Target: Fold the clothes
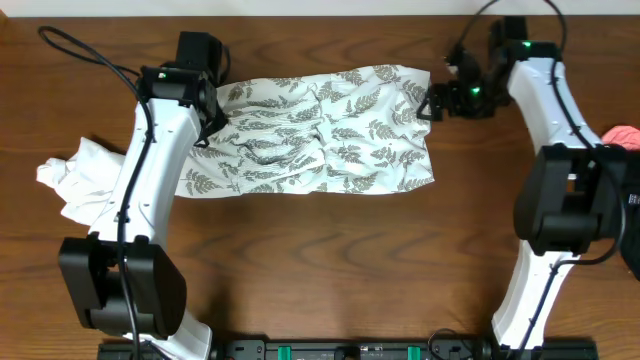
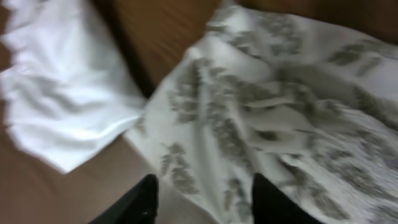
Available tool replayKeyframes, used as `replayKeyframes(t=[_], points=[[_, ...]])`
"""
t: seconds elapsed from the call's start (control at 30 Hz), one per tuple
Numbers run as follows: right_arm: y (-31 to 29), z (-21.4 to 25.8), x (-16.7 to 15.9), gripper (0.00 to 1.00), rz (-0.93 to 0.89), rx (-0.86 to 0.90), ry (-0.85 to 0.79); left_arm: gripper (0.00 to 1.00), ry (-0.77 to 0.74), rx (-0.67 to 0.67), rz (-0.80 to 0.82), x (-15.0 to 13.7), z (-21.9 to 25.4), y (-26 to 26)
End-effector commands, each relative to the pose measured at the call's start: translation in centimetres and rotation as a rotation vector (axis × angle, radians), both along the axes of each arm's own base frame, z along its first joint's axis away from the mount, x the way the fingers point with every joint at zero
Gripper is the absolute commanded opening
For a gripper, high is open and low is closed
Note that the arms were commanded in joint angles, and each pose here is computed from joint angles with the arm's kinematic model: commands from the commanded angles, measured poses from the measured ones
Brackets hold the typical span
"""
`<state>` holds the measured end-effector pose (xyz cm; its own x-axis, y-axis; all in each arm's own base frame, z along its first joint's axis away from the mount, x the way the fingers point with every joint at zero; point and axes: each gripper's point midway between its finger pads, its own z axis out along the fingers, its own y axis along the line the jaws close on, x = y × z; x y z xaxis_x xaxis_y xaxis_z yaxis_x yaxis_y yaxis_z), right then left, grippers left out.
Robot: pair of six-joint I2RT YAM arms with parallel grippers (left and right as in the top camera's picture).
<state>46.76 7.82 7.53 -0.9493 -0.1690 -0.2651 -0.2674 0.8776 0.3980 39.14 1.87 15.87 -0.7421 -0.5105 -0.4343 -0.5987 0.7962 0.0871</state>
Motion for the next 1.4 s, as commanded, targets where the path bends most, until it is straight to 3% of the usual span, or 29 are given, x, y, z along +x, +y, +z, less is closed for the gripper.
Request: replayKeyframes(t=[0.0, 0.1, 0.3, 0.37, 0.6, 0.87, 0.97, 1.03, 1.1, 1.23, 1.33, 1.37], points=[[4.2, 0.0, -0.1, 0.85, 0.106, 0.032, -0.034, 0.41, 0.028, -0.07, -0.126, 1.0, -1.6, -2.4], [5.6, -1.3, 0.5, 0.71, 0.088, -0.052, -0.041, 0.35, 0.057, -0.086, -0.147, 1.6, -3.4, -3.3], [8.0, -6.1, 0.0, 0.13, 0.082, -0.132, 0.025, 0.11, 0.21, -0.206, -0.21, 1.6, -9.9, -6.0], [8.4, -7.9, -0.7, 0.02, 0.09, -0.139, 0.071, 0.09, 0.261, -0.231, -0.228, 1.2, -11.9, -6.6], [6.3, -10.9, -2.4, 0.01, 0.068, -0.231, 0.176, 0.08, 0.305, -0.229, -0.281, 1.0, -13.8, -8.3], [-4.2, -11.0, -4.0, 0.02, -0.03, -0.609, 0.271, 0.09, 0.308, -0.21, -0.412, 0.2, -13.8, -13.2], [-7.9, -10.1, -3.7, 0.02, -0.05, -0.715, 0.262, 0.17, 0.306, -0.204, -0.458, -0.2, -13.8, -15.1], [-8.8, -9.4, -3.4, 0.02, -0.022, -0.71, 0.247, 0.29, 0.301, -0.202, -0.476, -0.3, -13.7, -15.9], [-9.2, -8.2, -2.8, 0.01, -0.006, -0.695, 0.206, 0.29, 0.298, -0.203, -0.48, -0.3, -13.6, -16.0], [-6.3, -4.7, -1.0, 0.13, 0.08, -0.531, 0.064, 0.29, 0.253, -0.225, -0.452, 0.5, -12.0, -15.8], [-3.5, -0.6, 0.4, 0.35, 0.084, -0.38, -0.067, 0.31, 0.168, -0.314, -0.409, 1.3, -8.8, -16.2], [-2.8, 0.3, 0.5, 0.44, 0.087, -0.348, -0.092, 0.37, 0.138, -0.329, -0.378, 1.5, -7.7, -15.9]])
